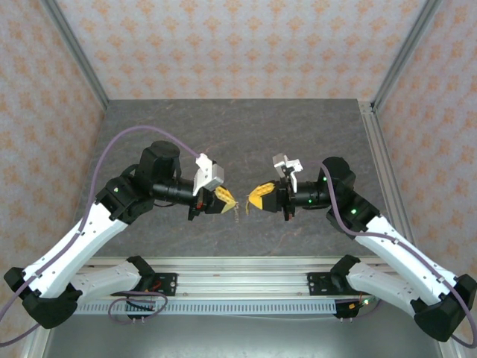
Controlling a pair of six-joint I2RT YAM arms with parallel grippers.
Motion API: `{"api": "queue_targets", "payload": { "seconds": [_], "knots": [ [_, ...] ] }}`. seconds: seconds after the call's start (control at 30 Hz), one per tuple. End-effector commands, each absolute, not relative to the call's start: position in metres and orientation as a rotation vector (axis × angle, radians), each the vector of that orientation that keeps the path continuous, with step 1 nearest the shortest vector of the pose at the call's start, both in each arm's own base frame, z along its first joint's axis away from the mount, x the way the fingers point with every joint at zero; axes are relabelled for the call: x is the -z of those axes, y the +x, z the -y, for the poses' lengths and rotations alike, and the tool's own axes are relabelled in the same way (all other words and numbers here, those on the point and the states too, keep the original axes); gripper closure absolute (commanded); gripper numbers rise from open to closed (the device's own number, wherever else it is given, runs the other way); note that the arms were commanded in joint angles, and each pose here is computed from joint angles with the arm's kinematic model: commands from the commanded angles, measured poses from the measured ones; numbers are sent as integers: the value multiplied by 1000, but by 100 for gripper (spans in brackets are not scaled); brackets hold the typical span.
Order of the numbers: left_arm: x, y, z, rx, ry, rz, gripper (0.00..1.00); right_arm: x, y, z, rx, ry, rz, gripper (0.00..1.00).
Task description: Put the keys on the keyring
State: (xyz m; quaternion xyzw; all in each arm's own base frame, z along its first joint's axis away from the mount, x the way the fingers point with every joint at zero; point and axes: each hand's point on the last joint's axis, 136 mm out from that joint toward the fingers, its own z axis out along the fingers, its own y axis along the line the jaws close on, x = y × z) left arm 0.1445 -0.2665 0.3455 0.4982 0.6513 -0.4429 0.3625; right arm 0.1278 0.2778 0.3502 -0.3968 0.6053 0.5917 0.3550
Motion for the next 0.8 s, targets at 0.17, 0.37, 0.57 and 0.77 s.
{"api": "queue_targets", "payload": {
  "seconds": [0.17, 0.37, 0.57, 0.77],
  "knots": [
    [-356, 144, 267, 1177, 1272, -1610, 100, -356, 116, -279, -1561, -1089, -1501, 100],
    [-356, 145, 267, 1180, 1270, -1610, 100, -356, 113, -282, -1586, -1100, -1503, 100],
    [-357, 144, 267, 1192, 1271, -1604, 100, -355, 111, -285, -1601, -1113, -1502, 100],
    [-359, 143, 267, 1209, 1266, -1593, 100, -354, 108, -287, -1610, -1126, -1498, 100]
  ]
}}
